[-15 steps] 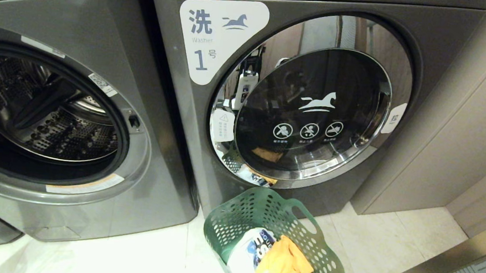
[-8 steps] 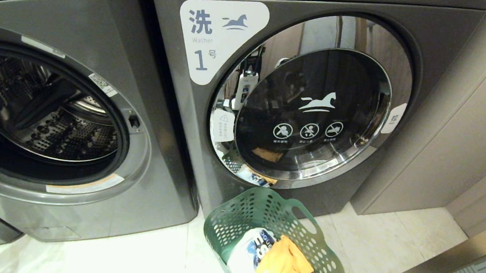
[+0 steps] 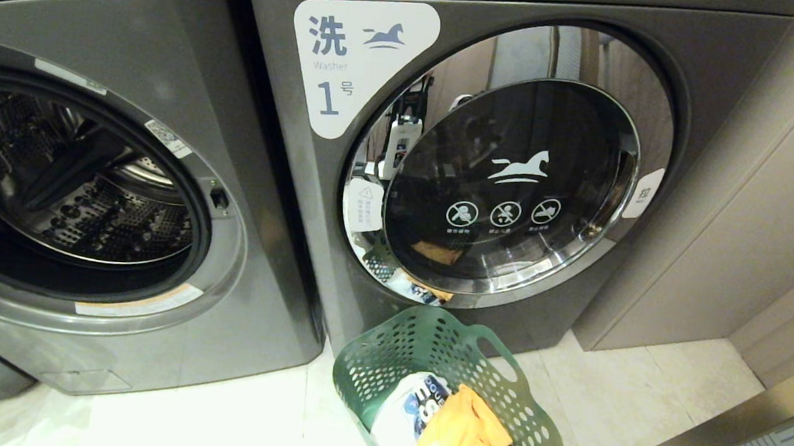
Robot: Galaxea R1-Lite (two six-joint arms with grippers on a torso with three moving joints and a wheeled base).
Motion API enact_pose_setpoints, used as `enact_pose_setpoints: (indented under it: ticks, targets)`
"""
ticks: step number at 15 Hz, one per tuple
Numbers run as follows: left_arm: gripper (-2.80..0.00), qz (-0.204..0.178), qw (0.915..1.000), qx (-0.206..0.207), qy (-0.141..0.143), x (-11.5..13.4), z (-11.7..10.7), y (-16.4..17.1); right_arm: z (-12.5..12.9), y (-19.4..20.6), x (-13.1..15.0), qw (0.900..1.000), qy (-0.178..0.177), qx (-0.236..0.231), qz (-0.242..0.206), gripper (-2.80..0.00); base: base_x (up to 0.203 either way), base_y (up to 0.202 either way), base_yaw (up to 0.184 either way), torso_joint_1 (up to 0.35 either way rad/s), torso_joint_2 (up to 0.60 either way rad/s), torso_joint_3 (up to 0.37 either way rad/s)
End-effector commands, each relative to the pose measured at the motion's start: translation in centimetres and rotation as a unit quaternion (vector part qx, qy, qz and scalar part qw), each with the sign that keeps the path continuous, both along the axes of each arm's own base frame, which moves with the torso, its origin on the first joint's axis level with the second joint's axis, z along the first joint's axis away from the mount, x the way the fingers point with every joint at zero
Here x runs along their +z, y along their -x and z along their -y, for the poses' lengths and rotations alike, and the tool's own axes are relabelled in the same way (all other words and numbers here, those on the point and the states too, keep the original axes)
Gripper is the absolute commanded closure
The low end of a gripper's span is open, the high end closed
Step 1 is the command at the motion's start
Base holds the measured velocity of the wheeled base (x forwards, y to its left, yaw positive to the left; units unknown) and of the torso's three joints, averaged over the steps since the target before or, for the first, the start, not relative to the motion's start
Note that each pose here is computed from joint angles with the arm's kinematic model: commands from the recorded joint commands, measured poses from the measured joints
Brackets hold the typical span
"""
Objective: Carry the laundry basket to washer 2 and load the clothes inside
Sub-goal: Place the clothes into the washing machine
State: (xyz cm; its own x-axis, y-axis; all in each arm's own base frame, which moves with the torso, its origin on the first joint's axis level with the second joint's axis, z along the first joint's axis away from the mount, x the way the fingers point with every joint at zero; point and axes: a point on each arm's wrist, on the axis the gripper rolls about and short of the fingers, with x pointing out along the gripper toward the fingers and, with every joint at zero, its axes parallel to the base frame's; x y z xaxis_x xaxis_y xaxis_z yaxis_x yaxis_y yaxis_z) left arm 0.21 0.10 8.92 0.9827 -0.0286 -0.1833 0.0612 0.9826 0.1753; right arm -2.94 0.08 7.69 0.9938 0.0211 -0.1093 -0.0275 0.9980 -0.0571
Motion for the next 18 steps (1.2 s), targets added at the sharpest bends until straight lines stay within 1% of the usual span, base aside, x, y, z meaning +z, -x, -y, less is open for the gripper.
enact_pose_setpoints:
  ticks: [1,2,3,4,6,7,9,11,12,14,18]
  targets:
    - [0.00,-0.008,0.9997,-0.023,-0.001,-0.2,0.1,0.1,0.0,0.0,0.0,1.000,0.000,0.001,-0.001,0.00,0.000,0.000,0.000,0.000,0.00,0.000]
    - [0.00,-0.005,0.9999,-0.012,-0.004,-0.2,0.1,0.1,0.0,0.0,0.0,1.000,0.001,0.001,-0.001,0.00,0.000,0.000,0.000,0.000,0.00,0.000]
    - [0.00,-0.001,1.0000,0.000,-0.001,-0.2,0.1,0.2,0.0,0.0,0.0,1.000,0.000,0.000,-0.001,0.00,0.000,0.000,0.000,0.000,0.00,0.000]
    - [0.00,-0.004,1.0000,-0.002,0.003,-0.4,0.1,0.3,0.0,0.0,0.0,1.000,0.000,0.001,-0.001,0.00,0.000,0.000,0.000,0.000,0.00,0.000]
    - [0.00,0.001,0.9999,-0.012,0.000,-0.5,0.2,0.6,0.0,0.0,0.0,1.000,0.000,0.001,-0.001,0.00,0.000,0.000,0.000,0.000,0.00,0.000]
    - [0.00,0.008,1.0000,-0.002,-0.005,-0.6,0.2,0.7,0.0,0.0,0.0,1.000,0.000,0.001,-0.001,0.00,0.000,0.000,0.000,0.000,0.00,0.000]
    - [0.00,0.041,0.9991,0.003,-0.005,-0.6,0.2,1.3,0.0,0.0,0.0,1.000,0.000,0.000,-0.001,0.00,0.000,0.000,0.000,0.000,0.00,0.000]
    - [0.00,0.101,0.9949,-0.005,-0.006,-1.0,0.2,2.4,0.0,0.0,0.0,1.000,-0.001,0.001,-0.001,0.00,0.000,0.000,0.000,0.000,0.00,0.000]
    - [0.00,0.109,0.9940,-0.008,-0.003,-1.2,0.2,2.6,0.0,0.0,0.0,1.000,-0.001,0.001,-0.001,0.00,0.000,0.000,0.000,0.000,0.00,0.000]
    - [0.00,0.091,0.9958,-0.010,0.007,-1.4,0.2,2.5,0.0,0.0,0.0,1.000,-0.001,0.001,-0.001,0.00,0.000,0.000,0.000,0.000,0.00,0.000]
    - [0.00,0.094,0.9955,-0.013,0.002,-1.3,0.2,2.5,0.0,0.0,0.0,1.000,-0.001,0.001,-0.001,0.00,0.000,0.000,0.000,0.000,0.00,0.000]
